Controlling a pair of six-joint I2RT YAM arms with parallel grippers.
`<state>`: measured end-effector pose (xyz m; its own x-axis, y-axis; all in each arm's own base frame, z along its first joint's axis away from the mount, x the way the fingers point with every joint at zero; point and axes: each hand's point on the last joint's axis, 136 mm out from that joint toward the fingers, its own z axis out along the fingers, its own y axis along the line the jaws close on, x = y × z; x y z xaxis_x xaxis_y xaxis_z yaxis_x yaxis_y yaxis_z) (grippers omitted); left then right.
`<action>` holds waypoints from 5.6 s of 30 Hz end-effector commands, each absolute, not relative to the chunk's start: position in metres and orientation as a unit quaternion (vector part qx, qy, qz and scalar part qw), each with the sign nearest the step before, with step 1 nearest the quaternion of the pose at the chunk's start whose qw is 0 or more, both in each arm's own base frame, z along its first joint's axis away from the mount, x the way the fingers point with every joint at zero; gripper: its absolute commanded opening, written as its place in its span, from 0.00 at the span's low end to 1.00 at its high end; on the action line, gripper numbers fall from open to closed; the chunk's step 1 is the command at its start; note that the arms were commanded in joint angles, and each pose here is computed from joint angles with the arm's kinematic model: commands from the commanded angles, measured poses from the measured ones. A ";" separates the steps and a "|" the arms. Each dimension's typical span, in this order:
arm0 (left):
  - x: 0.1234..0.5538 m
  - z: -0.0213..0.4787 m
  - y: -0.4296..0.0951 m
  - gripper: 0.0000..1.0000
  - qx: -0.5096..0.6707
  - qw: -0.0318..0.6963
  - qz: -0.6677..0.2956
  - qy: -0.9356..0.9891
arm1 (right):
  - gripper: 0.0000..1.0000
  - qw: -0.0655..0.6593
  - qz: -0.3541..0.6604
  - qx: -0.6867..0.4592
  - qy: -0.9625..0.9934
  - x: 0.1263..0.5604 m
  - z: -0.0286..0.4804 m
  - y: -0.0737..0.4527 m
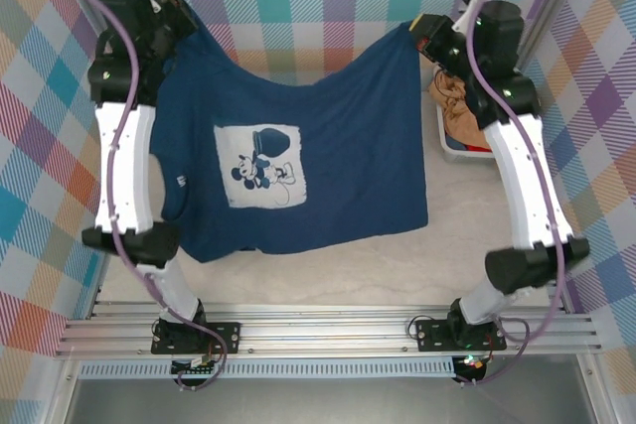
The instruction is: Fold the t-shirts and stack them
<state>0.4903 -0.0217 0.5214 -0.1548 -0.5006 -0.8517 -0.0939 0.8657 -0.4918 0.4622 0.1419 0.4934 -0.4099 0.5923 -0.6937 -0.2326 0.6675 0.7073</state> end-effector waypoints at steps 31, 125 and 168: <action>0.264 0.199 -0.102 0.00 -0.225 0.322 -0.236 0.889 | 0.00 0.242 0.319 0.299 0.866 0.366 0.162 0.084; 0.175 0.075 -0.135 0.00 -0.213 0.197 -0.171 0.941 | 0.00 0.157 0.162 0.388 0.894 0.226 0.089 0.035; 0.498 -0.008 -0.053 0.00 -0.432 0.128 -0.086 0.889 | 0.31 0.201 0.200 0.224 0.933 0.333 0.111 0.083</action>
<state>0.5345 -0.1143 0.0252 -0.6630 -0.7203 -0.2040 -0.6100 0.6778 -0.4105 0.3184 0.0675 0.1036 -0.7977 0.5431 -0.2623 0.4053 0.8048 0.4337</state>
